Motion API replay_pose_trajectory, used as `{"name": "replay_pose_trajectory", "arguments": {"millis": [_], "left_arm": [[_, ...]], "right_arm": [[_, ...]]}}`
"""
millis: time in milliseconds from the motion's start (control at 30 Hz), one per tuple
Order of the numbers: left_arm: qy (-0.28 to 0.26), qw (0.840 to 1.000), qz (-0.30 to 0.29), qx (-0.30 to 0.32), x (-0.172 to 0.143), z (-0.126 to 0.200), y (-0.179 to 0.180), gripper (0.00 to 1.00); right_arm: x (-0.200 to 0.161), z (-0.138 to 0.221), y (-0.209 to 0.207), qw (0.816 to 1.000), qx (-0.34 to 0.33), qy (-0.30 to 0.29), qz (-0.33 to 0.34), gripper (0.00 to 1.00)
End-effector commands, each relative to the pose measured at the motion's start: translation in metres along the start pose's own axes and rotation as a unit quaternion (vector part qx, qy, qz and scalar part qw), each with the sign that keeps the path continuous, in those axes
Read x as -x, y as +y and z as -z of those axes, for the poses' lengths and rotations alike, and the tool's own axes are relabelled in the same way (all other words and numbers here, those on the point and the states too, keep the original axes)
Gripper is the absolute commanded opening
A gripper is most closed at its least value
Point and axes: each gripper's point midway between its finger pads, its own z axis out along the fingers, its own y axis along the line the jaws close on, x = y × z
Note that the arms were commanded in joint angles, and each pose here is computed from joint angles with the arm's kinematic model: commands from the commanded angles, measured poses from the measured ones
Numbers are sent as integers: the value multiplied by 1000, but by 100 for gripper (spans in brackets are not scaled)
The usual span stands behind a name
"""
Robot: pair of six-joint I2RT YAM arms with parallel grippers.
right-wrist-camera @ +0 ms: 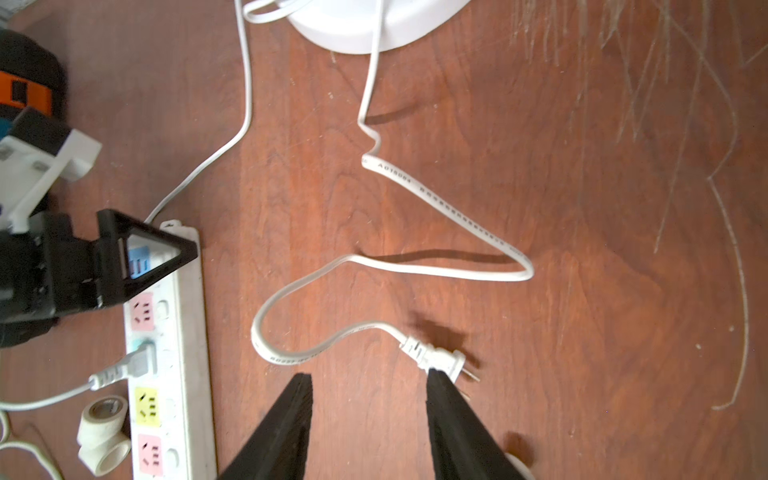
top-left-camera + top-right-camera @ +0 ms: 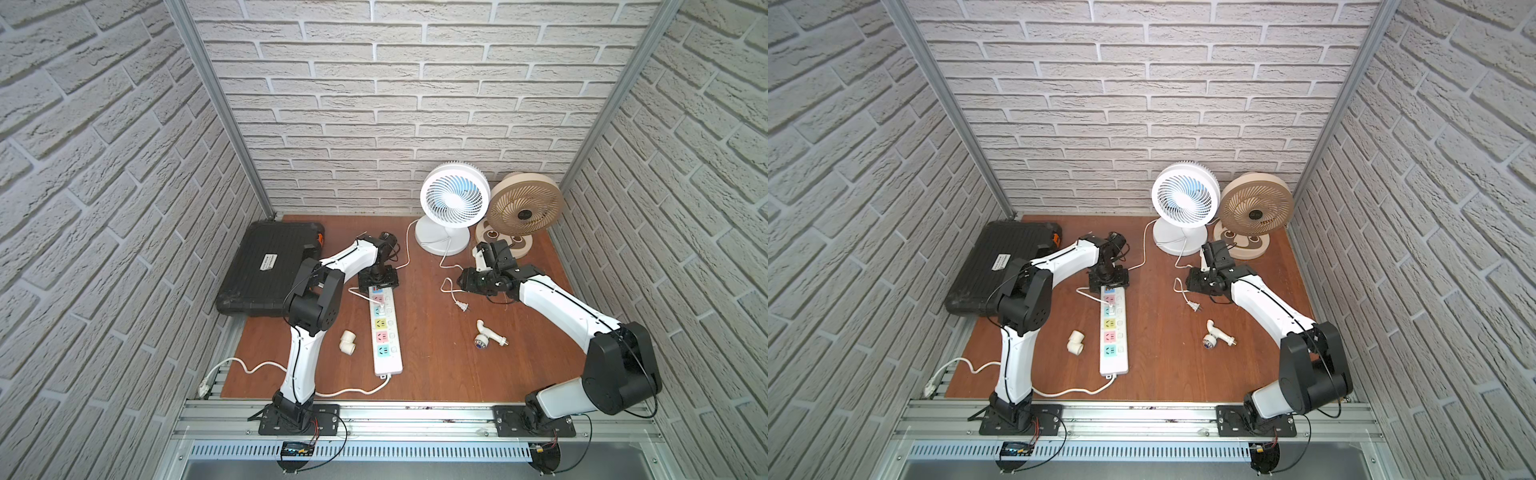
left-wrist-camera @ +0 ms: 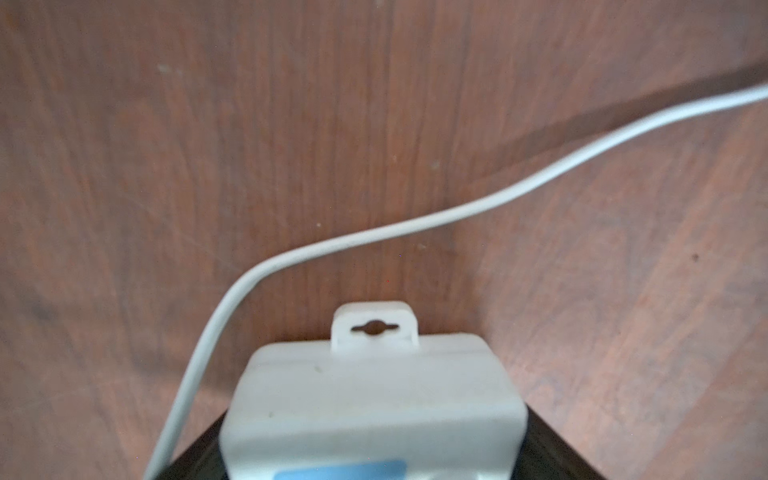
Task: Unplug the desk fan from the power strip
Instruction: Place the plug at the center of the board.
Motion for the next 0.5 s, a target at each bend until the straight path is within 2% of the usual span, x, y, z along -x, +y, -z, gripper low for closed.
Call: {"name": "replay_pose_trajectory", "arguments": {"millis": [0, 200, 467], "left_arm": [[67, 995, 12, 72, -29, -10, 24, 0], [84, 994, 15, 74, -33, -14, 23, 0], [103, 993, 16, 55, -37, -21, 17, 0]], "right_arm": [[-3, 8, 28, 998, 40, -24, 34, 47], [-22, 11, 76, 990, 74, -51, 110, 47], [-53, -4, 139, 976, 114, -64, 176, 47]]}}
